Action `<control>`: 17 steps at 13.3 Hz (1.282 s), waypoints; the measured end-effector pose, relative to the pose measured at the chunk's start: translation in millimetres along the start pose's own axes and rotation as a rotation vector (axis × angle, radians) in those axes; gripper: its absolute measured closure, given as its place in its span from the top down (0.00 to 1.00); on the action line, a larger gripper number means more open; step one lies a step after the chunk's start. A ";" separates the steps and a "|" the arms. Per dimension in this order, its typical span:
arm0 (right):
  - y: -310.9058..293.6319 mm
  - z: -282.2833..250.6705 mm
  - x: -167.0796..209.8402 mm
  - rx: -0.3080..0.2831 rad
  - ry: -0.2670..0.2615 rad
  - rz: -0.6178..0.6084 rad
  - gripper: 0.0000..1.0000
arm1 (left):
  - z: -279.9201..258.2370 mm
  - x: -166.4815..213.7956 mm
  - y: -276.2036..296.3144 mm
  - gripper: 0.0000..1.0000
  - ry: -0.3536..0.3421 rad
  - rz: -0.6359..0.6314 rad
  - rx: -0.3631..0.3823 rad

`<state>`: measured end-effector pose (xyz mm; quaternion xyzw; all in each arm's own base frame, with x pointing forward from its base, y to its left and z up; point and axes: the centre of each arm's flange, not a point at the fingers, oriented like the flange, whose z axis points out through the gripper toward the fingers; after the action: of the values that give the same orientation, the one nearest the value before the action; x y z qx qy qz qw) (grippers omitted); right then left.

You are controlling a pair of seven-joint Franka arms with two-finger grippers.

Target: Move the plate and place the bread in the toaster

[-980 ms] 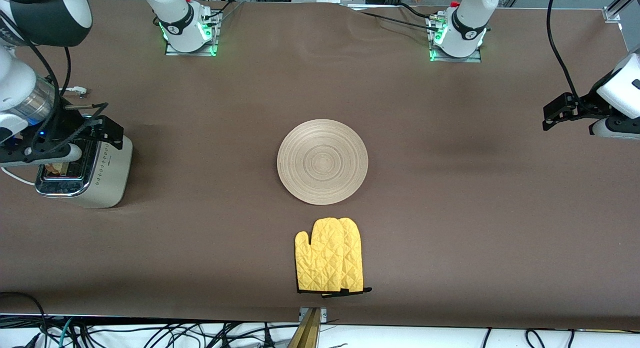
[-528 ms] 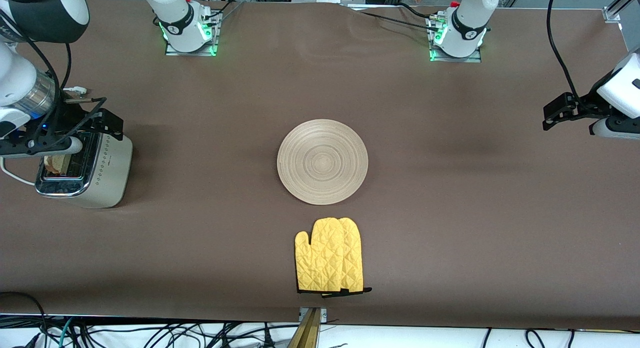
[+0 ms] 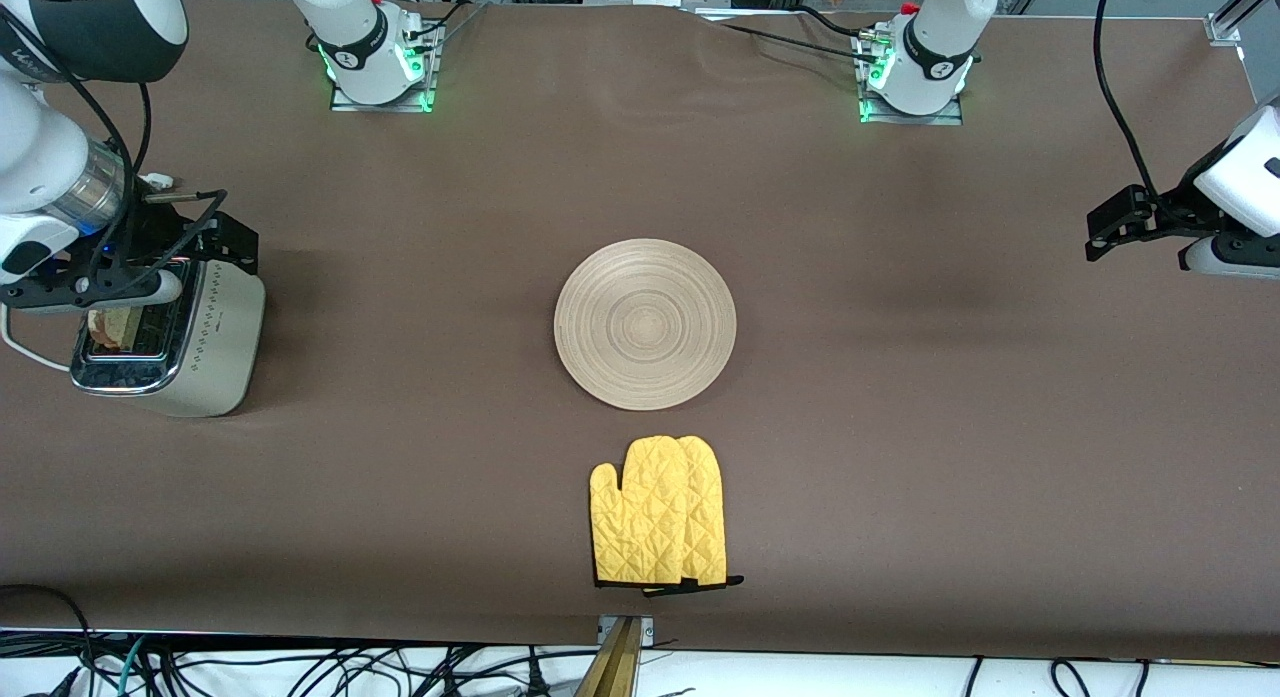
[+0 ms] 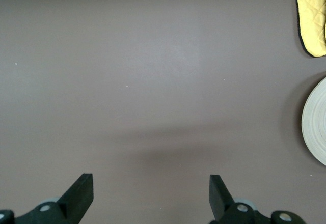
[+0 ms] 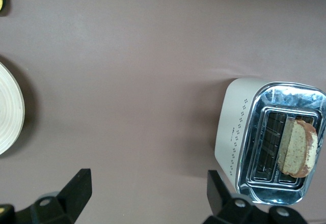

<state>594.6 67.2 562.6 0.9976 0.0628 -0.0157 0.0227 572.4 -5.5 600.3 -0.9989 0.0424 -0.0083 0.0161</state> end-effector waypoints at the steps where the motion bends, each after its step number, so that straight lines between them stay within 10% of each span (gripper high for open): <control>1: 1.7 0.1 0.0 0.000 0.000 0.003 1.00 | 0.0 0.0 0.0 1.00 0.000 0.000 0.000; 17: 49.7 -5.4 -3.1 -0.001 0.001 0.032 1.00 | 0.0 0.0 0.0 1.00 0.000 0.000 0.000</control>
<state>598.0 17.9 570.3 0.9985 0.0470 -0.0149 0.0234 572.4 -5.4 600.4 -0.9989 0.0424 -0.0083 0.0161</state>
